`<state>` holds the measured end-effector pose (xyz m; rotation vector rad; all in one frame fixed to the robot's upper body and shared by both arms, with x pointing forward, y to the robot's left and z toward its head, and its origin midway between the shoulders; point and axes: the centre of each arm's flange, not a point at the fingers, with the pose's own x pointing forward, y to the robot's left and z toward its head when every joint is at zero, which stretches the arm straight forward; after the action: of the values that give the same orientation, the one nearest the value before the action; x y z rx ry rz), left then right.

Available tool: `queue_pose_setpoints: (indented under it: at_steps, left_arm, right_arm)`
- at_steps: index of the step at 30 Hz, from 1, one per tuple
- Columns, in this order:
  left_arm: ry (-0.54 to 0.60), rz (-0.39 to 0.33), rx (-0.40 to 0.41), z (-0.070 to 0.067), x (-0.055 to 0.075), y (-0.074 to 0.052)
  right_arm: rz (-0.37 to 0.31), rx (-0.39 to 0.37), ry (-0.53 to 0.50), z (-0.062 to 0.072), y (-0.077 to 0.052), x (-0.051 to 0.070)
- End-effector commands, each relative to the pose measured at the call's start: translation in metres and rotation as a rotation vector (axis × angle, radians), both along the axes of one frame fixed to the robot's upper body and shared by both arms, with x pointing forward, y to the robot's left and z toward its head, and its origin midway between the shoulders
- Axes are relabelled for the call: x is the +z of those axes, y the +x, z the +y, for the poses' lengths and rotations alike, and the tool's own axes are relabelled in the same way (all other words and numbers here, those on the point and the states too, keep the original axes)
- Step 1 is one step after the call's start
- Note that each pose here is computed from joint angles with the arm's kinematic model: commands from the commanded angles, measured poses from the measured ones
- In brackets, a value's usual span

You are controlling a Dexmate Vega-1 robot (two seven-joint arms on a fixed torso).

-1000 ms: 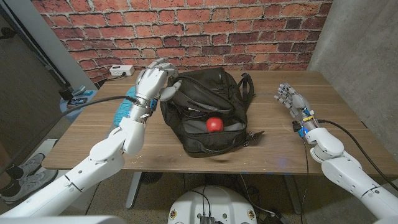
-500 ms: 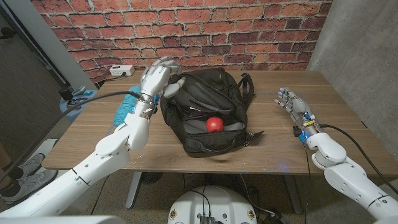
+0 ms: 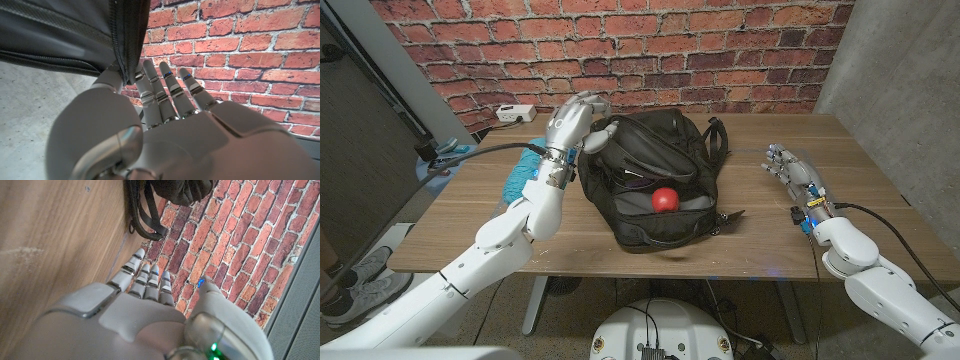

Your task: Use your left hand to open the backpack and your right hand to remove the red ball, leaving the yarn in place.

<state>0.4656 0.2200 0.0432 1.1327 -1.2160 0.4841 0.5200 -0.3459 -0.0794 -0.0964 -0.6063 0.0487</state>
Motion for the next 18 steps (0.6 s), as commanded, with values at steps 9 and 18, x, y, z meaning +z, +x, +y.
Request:
queue_pose_setpoints:
  at_steps: [9, 18]
  left_arm:
    - [-0.201, 0.160, -0.114, 0.004, 0.003, -0.002]
    - [-0.279, 0.201, -0.160, 0.008, 0.001, -0.002]
  right_arm:
    - [0.022, -0.045, -0.080, 0.007, -0.013, 0.002]
    - [0.025, -0.063, -0.108, 0.011, -0.019, 0.000]
